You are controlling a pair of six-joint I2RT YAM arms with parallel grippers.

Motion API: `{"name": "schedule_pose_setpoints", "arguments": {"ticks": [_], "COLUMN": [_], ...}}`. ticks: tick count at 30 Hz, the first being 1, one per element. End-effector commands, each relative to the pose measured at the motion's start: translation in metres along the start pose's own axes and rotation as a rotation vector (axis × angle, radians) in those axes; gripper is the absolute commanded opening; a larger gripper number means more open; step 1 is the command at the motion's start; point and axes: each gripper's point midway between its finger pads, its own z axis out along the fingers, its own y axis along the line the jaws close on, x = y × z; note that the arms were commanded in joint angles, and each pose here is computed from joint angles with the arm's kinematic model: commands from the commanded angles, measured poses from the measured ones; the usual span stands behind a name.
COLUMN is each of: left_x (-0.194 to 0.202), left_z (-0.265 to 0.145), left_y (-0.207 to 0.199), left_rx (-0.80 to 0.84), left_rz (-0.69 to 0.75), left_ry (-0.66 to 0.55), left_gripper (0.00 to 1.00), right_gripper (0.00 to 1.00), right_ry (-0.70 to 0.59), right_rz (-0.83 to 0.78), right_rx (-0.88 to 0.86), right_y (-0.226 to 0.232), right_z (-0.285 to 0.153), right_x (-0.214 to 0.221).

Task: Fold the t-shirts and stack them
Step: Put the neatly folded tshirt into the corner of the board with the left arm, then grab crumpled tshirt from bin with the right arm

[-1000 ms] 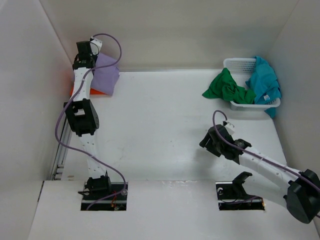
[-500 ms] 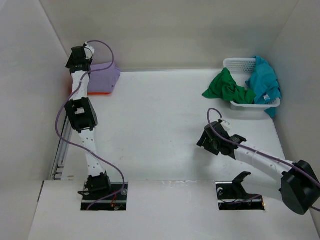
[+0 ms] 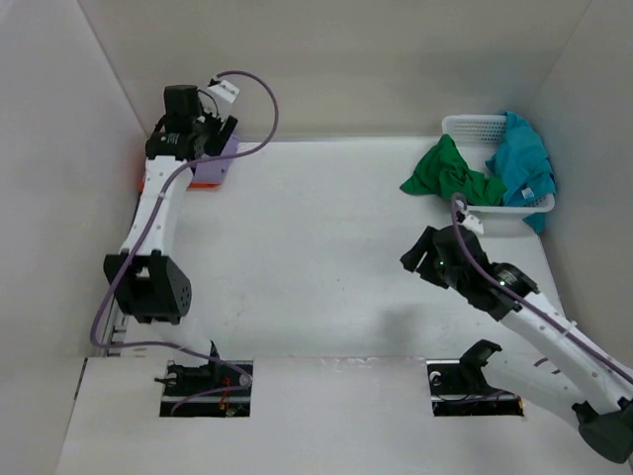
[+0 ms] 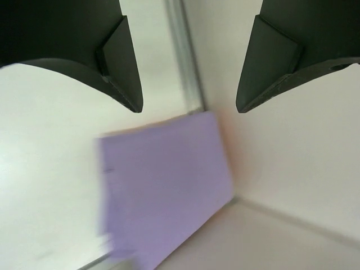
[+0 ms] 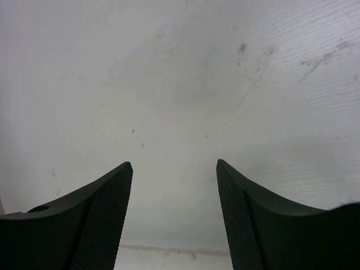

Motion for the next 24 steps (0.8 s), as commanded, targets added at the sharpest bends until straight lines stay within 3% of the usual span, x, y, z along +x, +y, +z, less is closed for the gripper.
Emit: {"name": "schedule_pose_setpoints", "arguments": {"ticks": [1, 6, 12, 18, 24], "left_x": [0.003, 0.015, 0.032, 0.012, -0.002], "left_z": [-0.061, -0.130, -0.161, -0.160, -0.122], "left_y": [-0.070, -0.135, -0.141, -0.157, -0.198], "left_rx": [0.313, 0.640, 0.622, 0.626, 0.686], "left_rz": [-0.122, -0.223, -0.192, -0.139, -0.134], "left_ry": [0.003, 0.006, -0.005, -0.022, 0.050], "left_gripper": [0.66, 0.66, 0.70, 0.72, 0.71], "right_gripper": [0.66, 0.66, 0.69, 0.72, 0.72], "right_ry": [-0.089, -0.117, -0.192, -0.292, -0.344], "right_rz": [-0.068, -0.086, -0.164, -0.170, -0.051], "right_rx": [0.051, 0.062, 0.140, 0.158, 0.135], "right_y": [-0.011, -0.021, -0.037, -0.029, -0.037], "right_z": [-0.044, -0.085, -0.109, -0.085, -0.038], "right_x": [-0.035, -0.051, -0.085, -0.152, -0.227]}}
